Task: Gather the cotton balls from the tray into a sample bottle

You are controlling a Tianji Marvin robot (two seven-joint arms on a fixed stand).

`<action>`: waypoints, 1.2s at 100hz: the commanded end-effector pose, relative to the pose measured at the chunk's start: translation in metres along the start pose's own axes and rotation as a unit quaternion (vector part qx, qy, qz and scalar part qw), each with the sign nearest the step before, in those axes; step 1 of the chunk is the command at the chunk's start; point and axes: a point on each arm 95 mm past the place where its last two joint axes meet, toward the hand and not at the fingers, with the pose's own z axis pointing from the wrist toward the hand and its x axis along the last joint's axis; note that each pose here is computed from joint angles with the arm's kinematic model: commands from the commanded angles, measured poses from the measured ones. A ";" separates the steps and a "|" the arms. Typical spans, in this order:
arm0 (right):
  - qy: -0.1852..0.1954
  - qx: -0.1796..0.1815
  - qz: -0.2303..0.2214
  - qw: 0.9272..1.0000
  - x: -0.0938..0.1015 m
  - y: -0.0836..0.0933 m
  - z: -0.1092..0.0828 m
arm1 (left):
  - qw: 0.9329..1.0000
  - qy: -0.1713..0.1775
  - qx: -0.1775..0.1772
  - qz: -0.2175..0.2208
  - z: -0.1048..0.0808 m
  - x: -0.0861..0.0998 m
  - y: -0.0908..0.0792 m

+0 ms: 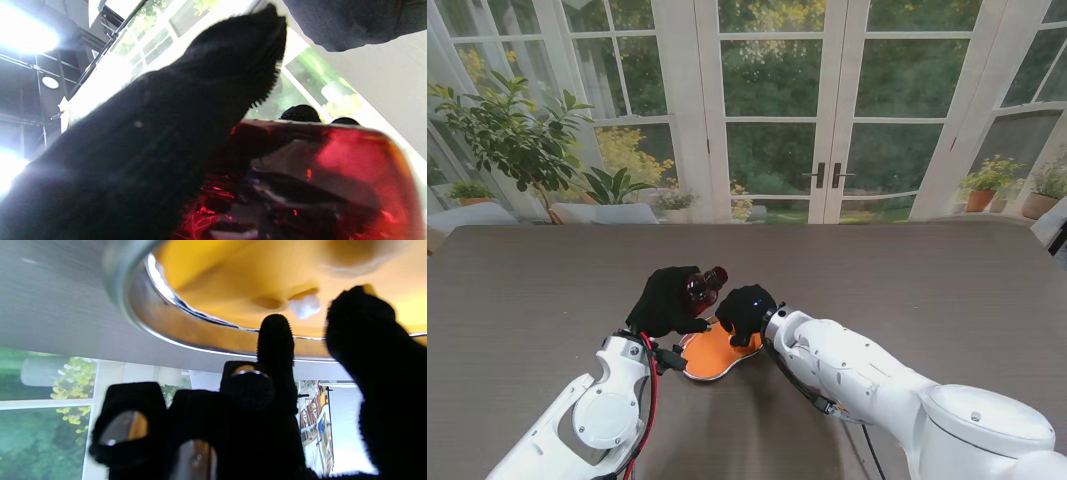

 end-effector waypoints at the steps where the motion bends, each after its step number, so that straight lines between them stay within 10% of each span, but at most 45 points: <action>1: 0.004 0.005 0.002 1.000 0.004 0.000 0.003 | 1.000 -0.001 -0.009 -0.004 0.000 0.001 0.003; 120: 0.025 0.029 0.004 0.999 0.006 -0.007 0.005 | 1.000 -0.007 -0.009 -0.008 -0.003 -0.001 0.003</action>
